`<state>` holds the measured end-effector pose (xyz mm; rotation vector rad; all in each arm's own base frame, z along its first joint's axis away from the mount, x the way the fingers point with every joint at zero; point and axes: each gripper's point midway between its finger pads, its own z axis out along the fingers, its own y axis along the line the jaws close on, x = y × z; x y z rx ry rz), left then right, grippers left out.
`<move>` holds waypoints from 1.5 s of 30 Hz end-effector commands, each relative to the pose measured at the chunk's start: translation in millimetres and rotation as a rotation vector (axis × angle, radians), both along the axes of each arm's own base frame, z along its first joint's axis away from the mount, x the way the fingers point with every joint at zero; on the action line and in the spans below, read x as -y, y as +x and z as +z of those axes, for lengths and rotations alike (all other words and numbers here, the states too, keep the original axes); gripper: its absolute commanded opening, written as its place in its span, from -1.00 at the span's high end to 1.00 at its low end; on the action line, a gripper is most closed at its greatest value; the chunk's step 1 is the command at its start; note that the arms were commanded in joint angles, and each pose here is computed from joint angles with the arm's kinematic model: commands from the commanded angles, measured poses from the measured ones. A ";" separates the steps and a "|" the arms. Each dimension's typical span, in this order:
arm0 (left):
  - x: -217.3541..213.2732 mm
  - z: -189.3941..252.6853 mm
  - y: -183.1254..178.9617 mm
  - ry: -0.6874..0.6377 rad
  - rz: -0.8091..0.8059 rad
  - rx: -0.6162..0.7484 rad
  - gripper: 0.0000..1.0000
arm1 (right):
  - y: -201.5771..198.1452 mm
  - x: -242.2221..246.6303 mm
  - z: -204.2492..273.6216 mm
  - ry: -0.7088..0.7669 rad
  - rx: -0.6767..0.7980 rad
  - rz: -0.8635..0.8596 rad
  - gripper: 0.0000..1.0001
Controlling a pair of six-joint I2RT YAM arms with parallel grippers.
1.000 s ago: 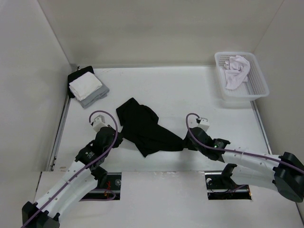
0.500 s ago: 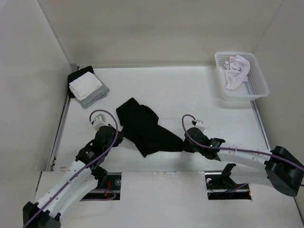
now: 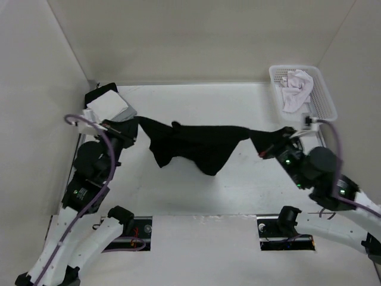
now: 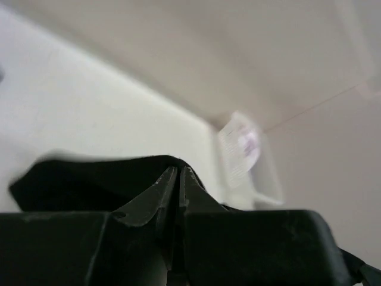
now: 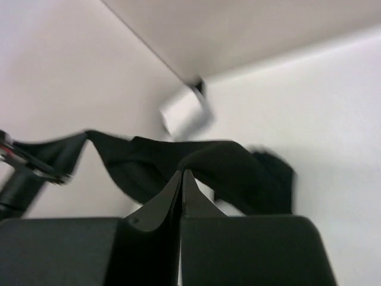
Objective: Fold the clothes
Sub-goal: Flatten the tank top out
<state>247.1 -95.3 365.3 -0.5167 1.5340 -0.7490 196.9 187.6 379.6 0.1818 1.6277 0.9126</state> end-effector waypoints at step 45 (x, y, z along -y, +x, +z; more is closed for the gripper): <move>-16.9 161.7 120.5 -0.079 0.044 0.318 0.98 | 133.3 8.5 161.9 -0.024 0.283 -0.112 1.00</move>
